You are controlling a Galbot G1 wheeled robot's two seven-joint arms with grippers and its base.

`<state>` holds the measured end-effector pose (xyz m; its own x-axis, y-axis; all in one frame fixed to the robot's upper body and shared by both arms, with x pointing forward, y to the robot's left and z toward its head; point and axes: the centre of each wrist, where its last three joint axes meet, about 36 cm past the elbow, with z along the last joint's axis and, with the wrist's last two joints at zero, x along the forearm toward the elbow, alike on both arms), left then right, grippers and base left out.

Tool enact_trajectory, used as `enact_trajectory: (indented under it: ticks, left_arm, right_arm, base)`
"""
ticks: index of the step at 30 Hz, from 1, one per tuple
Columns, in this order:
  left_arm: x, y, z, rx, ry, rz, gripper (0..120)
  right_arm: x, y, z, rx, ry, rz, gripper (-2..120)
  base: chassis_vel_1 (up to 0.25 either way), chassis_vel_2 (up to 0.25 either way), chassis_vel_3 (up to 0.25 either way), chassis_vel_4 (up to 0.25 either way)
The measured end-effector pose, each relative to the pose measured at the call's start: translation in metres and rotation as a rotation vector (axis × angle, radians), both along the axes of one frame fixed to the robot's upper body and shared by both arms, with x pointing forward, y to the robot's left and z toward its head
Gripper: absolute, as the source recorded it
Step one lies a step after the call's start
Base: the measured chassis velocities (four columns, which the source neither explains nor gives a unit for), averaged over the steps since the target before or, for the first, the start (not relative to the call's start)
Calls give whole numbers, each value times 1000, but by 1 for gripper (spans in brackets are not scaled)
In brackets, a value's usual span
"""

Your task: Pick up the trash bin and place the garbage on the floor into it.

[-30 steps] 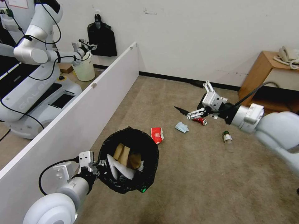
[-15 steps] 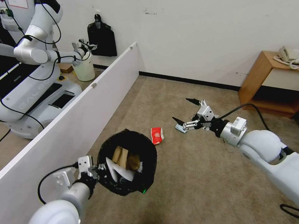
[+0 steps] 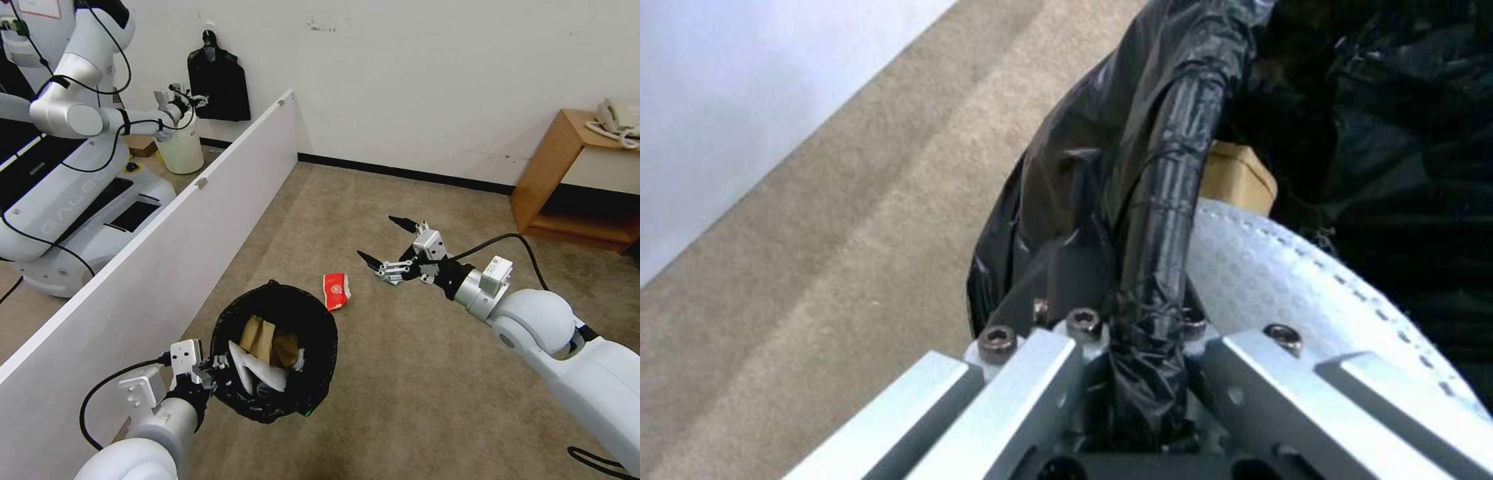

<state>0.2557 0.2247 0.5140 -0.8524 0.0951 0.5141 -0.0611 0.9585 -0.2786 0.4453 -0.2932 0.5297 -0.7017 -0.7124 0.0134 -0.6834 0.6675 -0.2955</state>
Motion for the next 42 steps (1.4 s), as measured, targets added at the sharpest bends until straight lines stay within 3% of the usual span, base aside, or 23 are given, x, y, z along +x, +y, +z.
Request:
enact_trajectory:
  ticks: [26, 36, 42]
  left_arm:
    - [7, 1, 10, 31, -44, -70, 0]
    - [5, -1, 1, 78, -18, -119, 0]
    - [13, 4, 0, 104, -26, -159, 0]
  right_arm:
    - [-10, -10, 9, -70, -13, 20, 100]
    - [-11, -3, -10, -60, -3, 20, 100]
    - [-12, -8, -12, -67, -9, 18, 100]
  base:
    - [0, 0, 0, 0]
    - [0, 0, 0, 0]
    - [0, 0, 0, 0]
